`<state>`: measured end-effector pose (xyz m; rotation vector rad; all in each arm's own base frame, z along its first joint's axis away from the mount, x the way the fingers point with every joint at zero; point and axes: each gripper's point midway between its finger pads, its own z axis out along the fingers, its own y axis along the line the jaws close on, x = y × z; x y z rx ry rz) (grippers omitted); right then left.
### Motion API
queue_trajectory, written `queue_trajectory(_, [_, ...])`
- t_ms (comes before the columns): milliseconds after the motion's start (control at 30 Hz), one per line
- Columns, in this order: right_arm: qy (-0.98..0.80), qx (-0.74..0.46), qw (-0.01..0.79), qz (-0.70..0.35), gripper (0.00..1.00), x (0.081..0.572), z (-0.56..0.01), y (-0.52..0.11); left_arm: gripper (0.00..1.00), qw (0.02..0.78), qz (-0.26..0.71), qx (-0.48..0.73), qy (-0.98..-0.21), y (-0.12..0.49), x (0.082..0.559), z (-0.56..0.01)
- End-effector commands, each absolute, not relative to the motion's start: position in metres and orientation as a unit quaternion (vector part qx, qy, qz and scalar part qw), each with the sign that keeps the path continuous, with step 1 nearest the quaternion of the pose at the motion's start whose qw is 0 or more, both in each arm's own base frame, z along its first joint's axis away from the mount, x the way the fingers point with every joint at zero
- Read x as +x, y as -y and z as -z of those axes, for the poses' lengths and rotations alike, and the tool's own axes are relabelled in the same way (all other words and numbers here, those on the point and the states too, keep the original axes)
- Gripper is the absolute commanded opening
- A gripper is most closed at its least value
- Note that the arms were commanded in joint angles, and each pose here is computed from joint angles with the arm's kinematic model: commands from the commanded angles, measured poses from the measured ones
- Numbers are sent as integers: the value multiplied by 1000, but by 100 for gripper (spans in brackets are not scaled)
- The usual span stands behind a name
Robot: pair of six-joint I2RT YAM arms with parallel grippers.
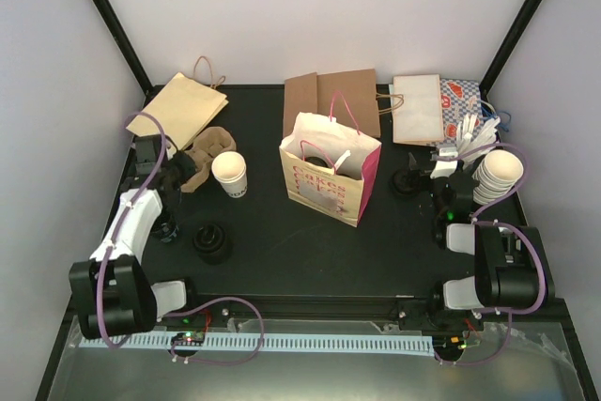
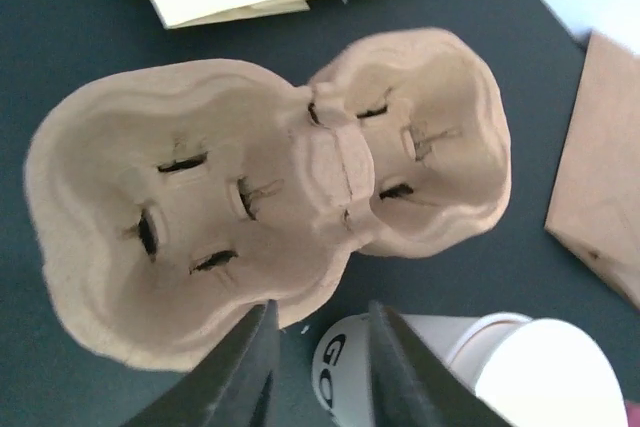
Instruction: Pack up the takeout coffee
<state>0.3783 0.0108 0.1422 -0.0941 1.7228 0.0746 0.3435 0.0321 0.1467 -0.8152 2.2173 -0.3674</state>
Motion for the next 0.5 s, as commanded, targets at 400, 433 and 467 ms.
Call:
queue_trajectory(400, [-739, -49, 672, -24, 100, 379, -155, -11, 2, 255, 250, -324, -876, 11, 360, -109])
queue_trajectory(433, [-738, -49, 672, -24, 100, 379, -156, -11, 1, 249, 256, -323, -876, 14, 360, -106])
queue_trajectory(467, [-738, -49, 672, -25, 100, 379, -156, -11, 2, 246, 263, -321, -876, 17, 360, -104])
